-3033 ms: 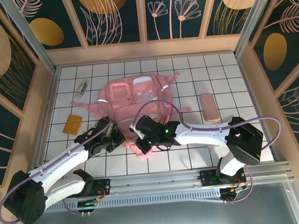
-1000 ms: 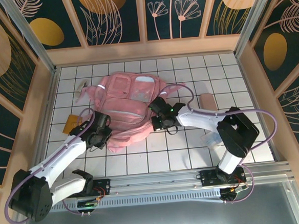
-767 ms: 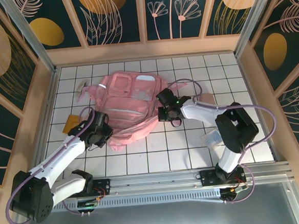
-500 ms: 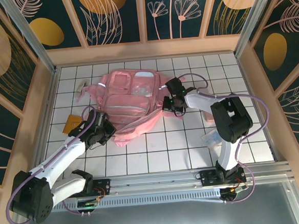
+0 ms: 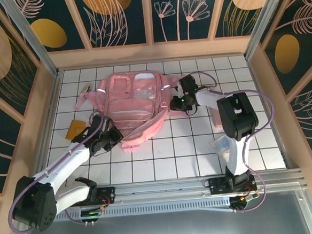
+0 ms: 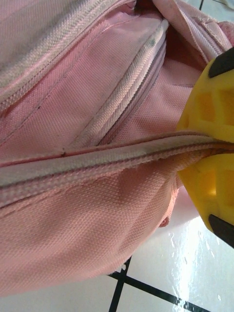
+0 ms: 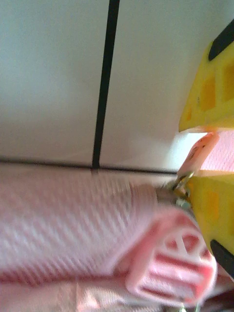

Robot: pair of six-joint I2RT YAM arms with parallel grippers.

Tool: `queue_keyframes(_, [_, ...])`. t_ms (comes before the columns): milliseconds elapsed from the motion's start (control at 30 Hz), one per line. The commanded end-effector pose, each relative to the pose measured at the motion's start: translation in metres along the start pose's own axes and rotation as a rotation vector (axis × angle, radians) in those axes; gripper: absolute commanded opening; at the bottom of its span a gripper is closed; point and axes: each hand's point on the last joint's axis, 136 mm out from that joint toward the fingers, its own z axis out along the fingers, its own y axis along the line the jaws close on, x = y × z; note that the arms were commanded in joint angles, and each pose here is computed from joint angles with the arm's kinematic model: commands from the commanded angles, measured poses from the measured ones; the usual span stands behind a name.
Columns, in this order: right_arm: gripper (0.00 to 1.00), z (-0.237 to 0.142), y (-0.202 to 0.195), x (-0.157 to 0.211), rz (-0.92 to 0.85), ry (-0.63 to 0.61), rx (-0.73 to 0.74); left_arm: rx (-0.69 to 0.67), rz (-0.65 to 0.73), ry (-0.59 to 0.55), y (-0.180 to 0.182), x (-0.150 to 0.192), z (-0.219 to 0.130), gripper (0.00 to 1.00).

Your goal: Pack books, pencil case, and school supplies into a backpack

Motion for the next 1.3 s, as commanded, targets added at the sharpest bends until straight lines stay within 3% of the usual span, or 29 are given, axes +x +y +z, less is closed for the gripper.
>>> queue_keyframes(0, [0.35,-0.045,-0.02,-0.038,-0.019,-0.17,0.08,0.102,0.109,0.158,-0.015,0.028,0.0,0.11])
queue_keyframes(100, [0.41,-0.07,-0.013,-0.04,0.0,-0.222,0.082,0.211,0.169,0.242,-0.042,0.038,-0.004,0.27])
queue_keyframes(200, [0.46,-0.091,-0.016,-0.045,0.044,-0.278,0.116,0.198,0.253,0.25,-0.051,0.038,-0.007,0.38])
queue_keyframes(400, [0.47,-0.097,-0.012,-0.047,0.146,-0.258,0.098,0.213,0.386,0.341,-0.072,0.043,-0.024,0.48])
queue_keyframes(600, [0.47,-0.129,-0.017,-0.037,0.233,-0.389,0.116,0.303,0.707,0.133,-0.135,0.005,-0.089,0.53])
queue_keyframes(700, [0.48,-0.177,-0.042,-0.03,0.304,-0.568,0.29,0.276,0.807,0.029,-0.14,-0.012,-0.1,0.55])
queue_keyframes(767, [0.51,-0.215,-0.053,-0.021,0.362,-0.698,0.356,0.244,0.868,0.019,-0.136,-0.015,-0.092,0.5])
queue_keyframes(867, [0.7,-0.229,-0.072,0.005,0.46,-0.74,0.367,0.168,1.062,0.043,-0.123,-0.012,-0.067,0.49])
queue_keyframes(967, [0.71,-0.214,-0.066,0.021,0.431,-0.661,0.274,0.056,1.346,0.023,-0.111,-0.013,-0.042,0.49])
queue_keyframes(1100, [0.74,-0.212,-0.077,0.032,0.449,-0.636,0.337,0.088,1.652,0.016,-0.119,-0.009,-0.016,0.49])
queue_keyframes(1200, [0.75,-0.217,-0.078,0.028,0.381,-0.638,0.365,0.106,1.721,-0.022,-0.134,-0.015,-0.003,0.5])
queue_keyframes(1267, [0.74,-0.21,-0.057,0.022,0.261,-0.602,0.274,0.037,1.727,-0.081,-0.137,-0.03,0.006,0.5])
